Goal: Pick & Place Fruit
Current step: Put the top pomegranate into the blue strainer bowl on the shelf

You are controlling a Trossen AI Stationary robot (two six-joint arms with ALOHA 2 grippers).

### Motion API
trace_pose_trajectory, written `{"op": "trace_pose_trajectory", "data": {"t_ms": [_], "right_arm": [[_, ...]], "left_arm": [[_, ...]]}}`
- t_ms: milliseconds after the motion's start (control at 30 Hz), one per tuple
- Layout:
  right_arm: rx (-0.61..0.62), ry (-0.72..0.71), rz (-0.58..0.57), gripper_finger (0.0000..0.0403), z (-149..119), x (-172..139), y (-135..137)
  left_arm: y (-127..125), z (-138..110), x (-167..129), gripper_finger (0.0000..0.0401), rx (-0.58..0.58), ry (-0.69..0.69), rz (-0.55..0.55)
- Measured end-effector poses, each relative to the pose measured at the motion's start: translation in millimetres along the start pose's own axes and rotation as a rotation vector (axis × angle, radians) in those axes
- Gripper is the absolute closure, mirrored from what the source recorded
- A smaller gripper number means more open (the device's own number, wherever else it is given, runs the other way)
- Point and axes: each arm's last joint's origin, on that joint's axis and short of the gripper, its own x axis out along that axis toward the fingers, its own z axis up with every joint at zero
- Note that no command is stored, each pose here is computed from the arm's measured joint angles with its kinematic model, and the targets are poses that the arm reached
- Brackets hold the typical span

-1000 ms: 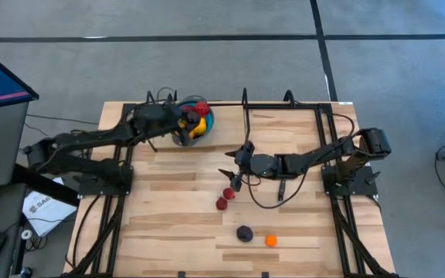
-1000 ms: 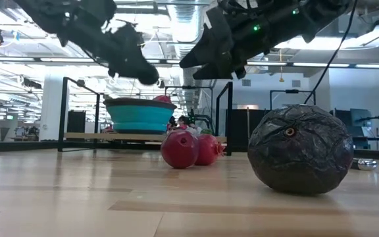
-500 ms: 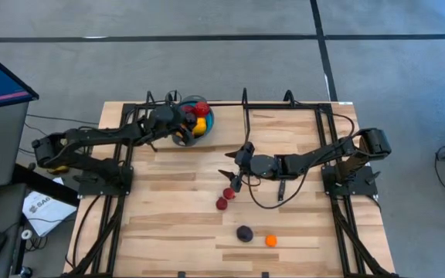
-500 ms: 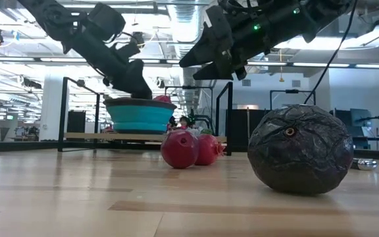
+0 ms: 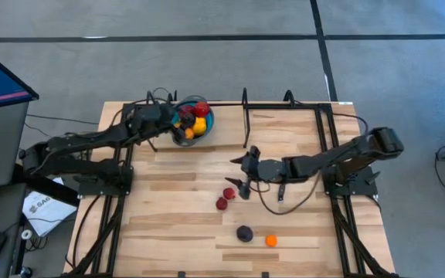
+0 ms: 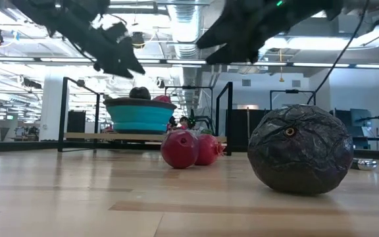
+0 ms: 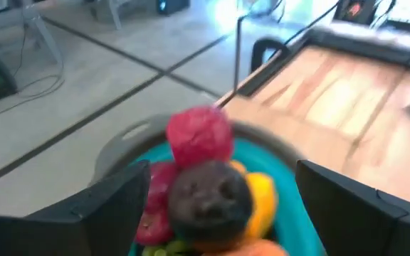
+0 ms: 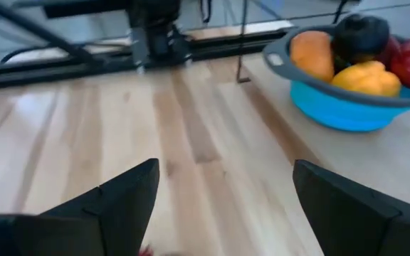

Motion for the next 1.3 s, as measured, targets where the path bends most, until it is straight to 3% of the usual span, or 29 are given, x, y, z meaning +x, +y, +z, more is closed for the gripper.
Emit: {"op": "trace_pose_trajectory", "data": {"t_ms": [167, 300, 567, 800, 1067, 1300], "right_arm": [[-0.060, 0.098, 0.161, 0.0085, -1.3, -26.6, 14.4], [-0.099, 0.206, 0.259, 0.0085, -18.4, -23.6, 27.5], [0.013, 0.392, 0.125, 0.0099, -72.5, 25.5, 27.3], [-0.011, 0.360, 0.044, 0.0112, -91.5, 48.2, 31.0], [-0.015, 0.326, -0.007, 0.0118, -101.1, 66.8, 27.4], [0.006, 0.307, -0.016, 0.0189, -104.5, 75.2, 22.3]], "left_arm": [[-10.0, 13.6, -28.0, 0.0068, -0.041, -0.110, -0.169], [-28.7, 16.4, -44.1, 0.0078, -0.012, -0.146, -0.363], [-76.5, 5.1, -59.6, 0.0101, 0.091, -0.108, -0.605], [-104.8, -8.1, -56.1, 0.0107, 0.149, -0.056, -0.664], [-117.4, -18.4, -42.4, 0.0107, 0.160, -0.006, -0.664], [-116.9, -20.1, -50.3, 0.0108, 0.176, 0.017, -0.681]]}}
